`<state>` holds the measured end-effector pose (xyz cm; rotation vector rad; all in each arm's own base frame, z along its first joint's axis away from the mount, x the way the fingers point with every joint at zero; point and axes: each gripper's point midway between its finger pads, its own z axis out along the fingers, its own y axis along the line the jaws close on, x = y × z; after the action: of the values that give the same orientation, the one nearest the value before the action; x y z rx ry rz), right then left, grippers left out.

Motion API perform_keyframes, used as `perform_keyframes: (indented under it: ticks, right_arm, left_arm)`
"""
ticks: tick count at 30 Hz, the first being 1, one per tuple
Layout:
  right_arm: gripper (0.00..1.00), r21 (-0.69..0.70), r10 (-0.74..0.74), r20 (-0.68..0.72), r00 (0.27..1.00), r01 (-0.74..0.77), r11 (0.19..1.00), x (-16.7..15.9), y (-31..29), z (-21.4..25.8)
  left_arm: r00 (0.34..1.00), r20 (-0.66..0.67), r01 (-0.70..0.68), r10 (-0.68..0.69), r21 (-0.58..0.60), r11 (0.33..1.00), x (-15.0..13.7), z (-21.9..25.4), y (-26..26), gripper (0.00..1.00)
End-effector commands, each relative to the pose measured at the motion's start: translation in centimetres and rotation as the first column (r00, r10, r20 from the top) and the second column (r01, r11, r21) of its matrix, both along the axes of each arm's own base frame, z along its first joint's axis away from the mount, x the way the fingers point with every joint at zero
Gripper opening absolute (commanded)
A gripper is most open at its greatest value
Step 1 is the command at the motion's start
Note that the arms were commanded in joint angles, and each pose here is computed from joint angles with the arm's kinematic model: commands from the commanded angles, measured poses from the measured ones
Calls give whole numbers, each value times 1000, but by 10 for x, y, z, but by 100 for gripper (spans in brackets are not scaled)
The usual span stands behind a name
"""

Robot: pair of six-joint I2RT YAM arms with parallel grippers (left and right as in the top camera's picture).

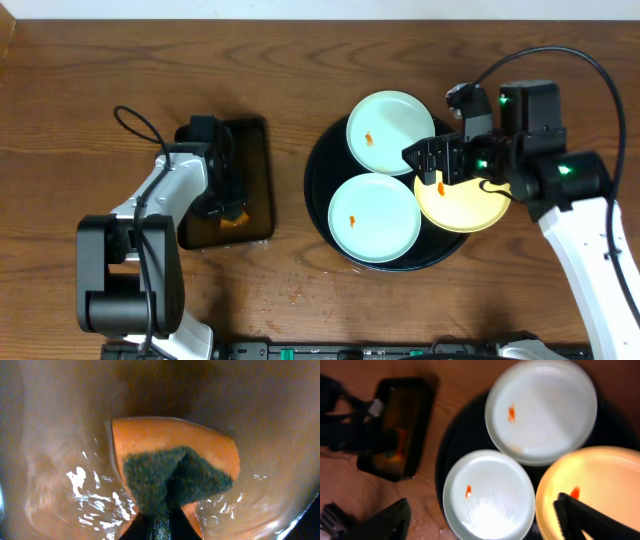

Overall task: Clean dirty plates on tray and stack at the side
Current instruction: 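Lift the sponge with the left gripper and move it toward the plates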

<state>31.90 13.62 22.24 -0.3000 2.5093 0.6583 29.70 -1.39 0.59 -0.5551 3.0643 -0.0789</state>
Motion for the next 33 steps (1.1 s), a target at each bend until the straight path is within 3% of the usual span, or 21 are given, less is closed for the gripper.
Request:
perform_keyframes:
  ticks: [1,8,15,18,21,26,33]
  right_arm:
    - [82,-36,-65,-152,986,60,998,-5,-3,-34]
    - [63,-95,-62,-438,897,23,995,-43,-5,-82]
    - [60,-136,-59,-579,814,-25,990,-75,1,-125]
    - [54,-157,-95,-588,803,1,988,-81,1,-149]
    - [49,-255,-237,-571,786,104,961,-81,-15,-175]
    - [43,-227,-226,-510,830,124,966,-72,-13,-197]
    - [32,-229,-254,-498,829,157,961,-78,-16,-222]
  left_arm:
    - [997,78,17,-17,-5,1000,15,38,-1,7]
    - [981,192,41,-26,-76,996,14,94,-13,8]
    - [961,274,106,-41,-225,969,10,125,-45,7]
    - [958,274,151,-82,-241,959,7,126,-63,7]
    - [945,291,223,-151,-233,947,4,127,-92,8]
    - [929,315,274,-195,-228,934,0,129,-128,7]
    - [901,360,349,-244,-265,899,-6,132,-181,8]
